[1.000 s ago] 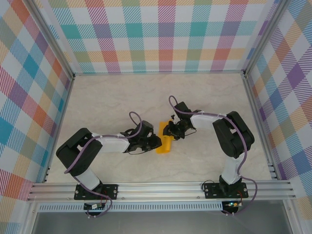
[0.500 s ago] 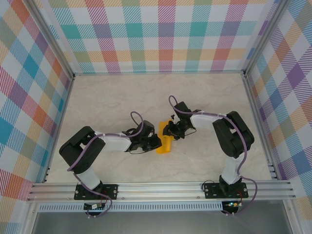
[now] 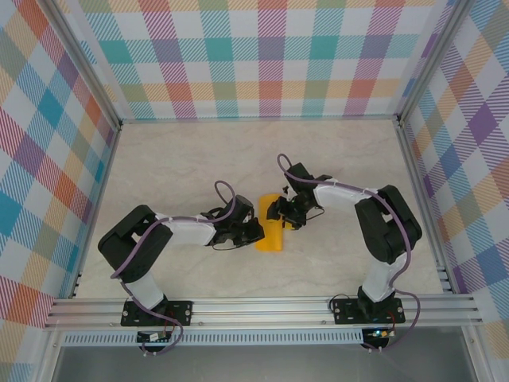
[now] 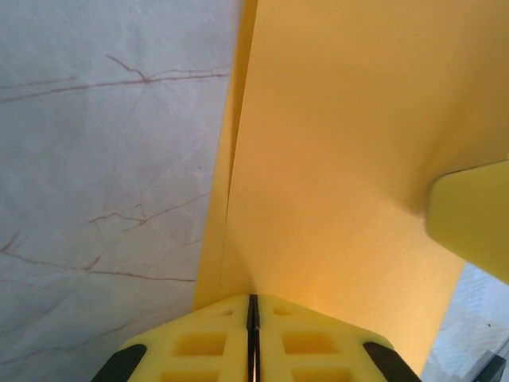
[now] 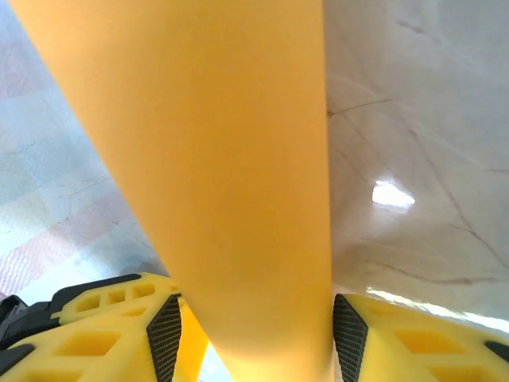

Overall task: Fold a paper plane with a square sheet of paper (pick it up from the middle)
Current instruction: Hold the square sheet of paper at the center of the table, then fold the square sheet of paper in half at the center of the table.

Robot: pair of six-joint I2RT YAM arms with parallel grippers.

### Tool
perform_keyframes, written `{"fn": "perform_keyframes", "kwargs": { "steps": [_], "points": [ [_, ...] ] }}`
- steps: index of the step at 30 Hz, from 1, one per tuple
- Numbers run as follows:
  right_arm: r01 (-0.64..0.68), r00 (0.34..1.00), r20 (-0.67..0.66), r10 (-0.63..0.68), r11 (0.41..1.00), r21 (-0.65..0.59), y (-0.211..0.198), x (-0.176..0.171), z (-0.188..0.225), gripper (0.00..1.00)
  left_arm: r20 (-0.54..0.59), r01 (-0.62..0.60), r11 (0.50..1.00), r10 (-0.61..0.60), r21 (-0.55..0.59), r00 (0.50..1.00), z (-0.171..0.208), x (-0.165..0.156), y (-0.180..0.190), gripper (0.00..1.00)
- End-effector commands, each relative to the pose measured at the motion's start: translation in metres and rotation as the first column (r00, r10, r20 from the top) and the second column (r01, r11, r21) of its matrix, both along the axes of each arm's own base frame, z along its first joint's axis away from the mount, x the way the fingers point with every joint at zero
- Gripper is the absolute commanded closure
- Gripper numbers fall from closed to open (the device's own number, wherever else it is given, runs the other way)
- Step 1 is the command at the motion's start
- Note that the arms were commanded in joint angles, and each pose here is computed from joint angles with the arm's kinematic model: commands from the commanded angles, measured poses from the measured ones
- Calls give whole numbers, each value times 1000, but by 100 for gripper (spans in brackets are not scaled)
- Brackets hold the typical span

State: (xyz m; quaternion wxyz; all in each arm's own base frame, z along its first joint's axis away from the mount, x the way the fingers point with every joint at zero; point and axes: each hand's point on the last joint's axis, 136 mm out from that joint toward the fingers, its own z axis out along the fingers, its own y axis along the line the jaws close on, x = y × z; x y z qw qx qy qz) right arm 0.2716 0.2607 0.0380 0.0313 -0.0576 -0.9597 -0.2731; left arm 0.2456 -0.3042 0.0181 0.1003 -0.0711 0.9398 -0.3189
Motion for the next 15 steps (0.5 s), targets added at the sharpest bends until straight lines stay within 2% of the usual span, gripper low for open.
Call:
{"fn": "perform_keyframes", "kwargs": {
  "steps": [1,10,15],
  "points": [
    [-38,998,49,40,998,-49,-8,5,4,45,-68,20,993,-13,116,998,-25,-18,19,90],
    [-64,996,63,67,996,-56,-5,12,-14,49,-46,31,994,-27,105,999,-9,-12,13,90],
    [-39,998,45,43,995,-93,-11,12,-27,55,-13,55,991,-53,125,998,10,-1,6,85]
  ]
}}
